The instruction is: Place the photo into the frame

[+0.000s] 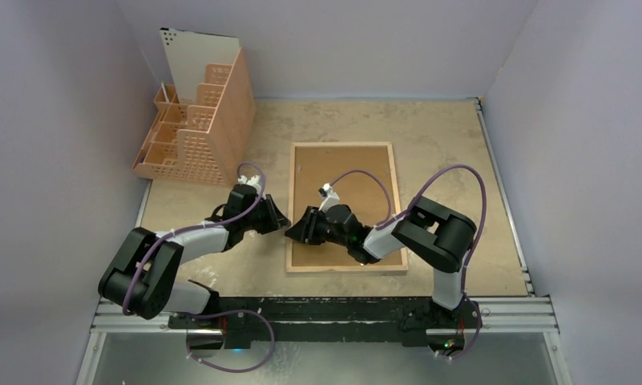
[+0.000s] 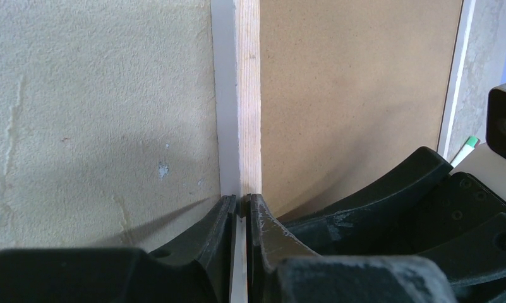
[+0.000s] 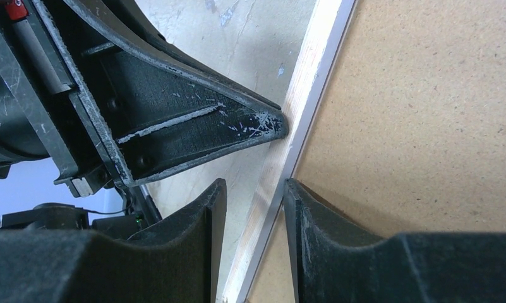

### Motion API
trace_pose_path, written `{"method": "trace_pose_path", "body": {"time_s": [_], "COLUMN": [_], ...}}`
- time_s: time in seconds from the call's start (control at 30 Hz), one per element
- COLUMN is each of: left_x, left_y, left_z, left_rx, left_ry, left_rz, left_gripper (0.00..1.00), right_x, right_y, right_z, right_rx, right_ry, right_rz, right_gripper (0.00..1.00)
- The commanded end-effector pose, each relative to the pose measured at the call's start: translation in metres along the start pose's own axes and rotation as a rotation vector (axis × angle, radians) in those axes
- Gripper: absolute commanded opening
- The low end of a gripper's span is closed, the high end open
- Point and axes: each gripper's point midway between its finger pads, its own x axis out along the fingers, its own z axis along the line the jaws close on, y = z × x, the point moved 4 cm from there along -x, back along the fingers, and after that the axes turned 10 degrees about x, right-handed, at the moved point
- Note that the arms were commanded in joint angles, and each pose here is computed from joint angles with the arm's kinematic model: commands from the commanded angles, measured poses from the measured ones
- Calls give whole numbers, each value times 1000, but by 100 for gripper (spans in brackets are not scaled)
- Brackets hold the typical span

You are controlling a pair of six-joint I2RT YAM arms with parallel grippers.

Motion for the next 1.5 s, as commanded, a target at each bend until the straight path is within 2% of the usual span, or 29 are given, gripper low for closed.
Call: {"method": "trace_pose_path", "body": {"time_s": [0.0, 0.3, 0.47, 0.57, 0.7, 1.03, 1.1, 1.27, 1.47], "left_x": [3, 3, 4, 5, 9, 21, 23, 22, 26], "left_y": [12, 9, 1, -6, -11, -25, -27, -24, -16], "left_z": [7, 6, 4, 3, 3, 8, 11, 20, 23], "left_rx": [7, 10, 14, 16, 21, 44, 52, 58, 58], "left_ry": [-31, -36, -43, -53, -60, -105, -122, -154, -143], "left_rz": [54, 50, 31, 8, -3, -43, -53, -88, -60], "left_gripper": [12, 13, 17, 18, 25, 39, 38, 26, 19], "right_x": [-3, 2, -14, -36, -51, -18, -5, 30, 52], "right_y": [9, -4, -39, -62, -87, -139, -148, -165, -185], "right_z": [1, 7, 16, 2, -5, -23, -24, -30, -35], "right_rx": [-30, -25, 86, 169, 190, 192, 178, 175, 195], "right_ry": [-23, 2, -15, -8, 16, 102, 111, 153, 195], "right_rz": [49, 8, -84, -148, -219, -254, -246, -242, -297], "right_gripper": [41, 42, 44, 47, 52, 54, 54, 52, 51]}}
